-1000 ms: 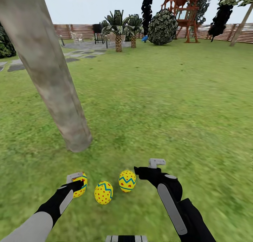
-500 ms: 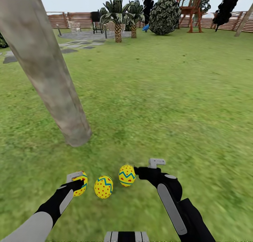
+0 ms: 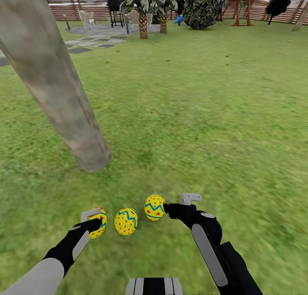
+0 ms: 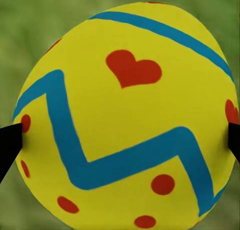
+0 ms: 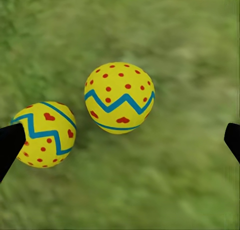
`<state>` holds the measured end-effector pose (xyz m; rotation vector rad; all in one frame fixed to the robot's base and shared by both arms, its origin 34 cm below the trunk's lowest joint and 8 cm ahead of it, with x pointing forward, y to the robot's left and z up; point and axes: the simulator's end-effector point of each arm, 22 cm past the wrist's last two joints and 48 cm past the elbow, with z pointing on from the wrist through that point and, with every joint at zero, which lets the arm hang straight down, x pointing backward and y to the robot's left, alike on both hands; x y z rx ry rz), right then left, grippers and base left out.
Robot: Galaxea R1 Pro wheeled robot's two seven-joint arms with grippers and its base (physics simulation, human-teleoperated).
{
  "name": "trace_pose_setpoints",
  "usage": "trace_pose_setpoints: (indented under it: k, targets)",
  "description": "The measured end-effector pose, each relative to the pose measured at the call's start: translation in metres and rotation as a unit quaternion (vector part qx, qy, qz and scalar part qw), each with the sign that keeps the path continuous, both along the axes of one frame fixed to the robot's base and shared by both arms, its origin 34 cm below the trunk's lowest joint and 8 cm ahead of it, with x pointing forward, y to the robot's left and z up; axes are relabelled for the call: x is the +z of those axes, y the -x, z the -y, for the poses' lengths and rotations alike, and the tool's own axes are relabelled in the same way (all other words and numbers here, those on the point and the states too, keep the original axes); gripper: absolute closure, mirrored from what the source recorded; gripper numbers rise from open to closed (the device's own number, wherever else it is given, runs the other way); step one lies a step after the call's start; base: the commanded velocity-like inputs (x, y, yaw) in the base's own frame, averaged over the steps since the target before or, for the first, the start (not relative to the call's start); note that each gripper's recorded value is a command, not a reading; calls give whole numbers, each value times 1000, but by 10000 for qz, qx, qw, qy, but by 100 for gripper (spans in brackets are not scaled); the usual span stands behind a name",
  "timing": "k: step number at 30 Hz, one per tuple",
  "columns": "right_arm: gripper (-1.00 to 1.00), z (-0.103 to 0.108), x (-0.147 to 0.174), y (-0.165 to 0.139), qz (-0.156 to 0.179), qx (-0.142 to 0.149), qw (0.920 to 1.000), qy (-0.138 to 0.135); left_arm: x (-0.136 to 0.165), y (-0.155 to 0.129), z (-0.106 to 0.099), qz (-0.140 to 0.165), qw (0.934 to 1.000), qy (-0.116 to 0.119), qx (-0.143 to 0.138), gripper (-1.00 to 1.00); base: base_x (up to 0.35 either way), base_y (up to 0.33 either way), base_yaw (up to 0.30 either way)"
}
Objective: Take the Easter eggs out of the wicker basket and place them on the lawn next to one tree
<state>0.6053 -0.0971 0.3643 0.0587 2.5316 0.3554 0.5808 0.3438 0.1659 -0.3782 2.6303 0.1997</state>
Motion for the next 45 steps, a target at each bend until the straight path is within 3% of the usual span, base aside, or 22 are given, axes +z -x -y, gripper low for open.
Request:
trace_pose_setpoints:
  k: [12,38,45]
  targets:
    - [-100,0,-27,7,-245,0,9997,-1,-24,14,0,-209,9998,-1,-4,100,0,0,0]
    - [-100,0,-48,14,-449,0,9990,-4,-40,21,1,-323,9995,1,-14,100,0,0,0]
    - [-100,-1,-51,15,-469,6,9989,-7,-31,3,2,-111,9999,4,-45,100,0,0,0]
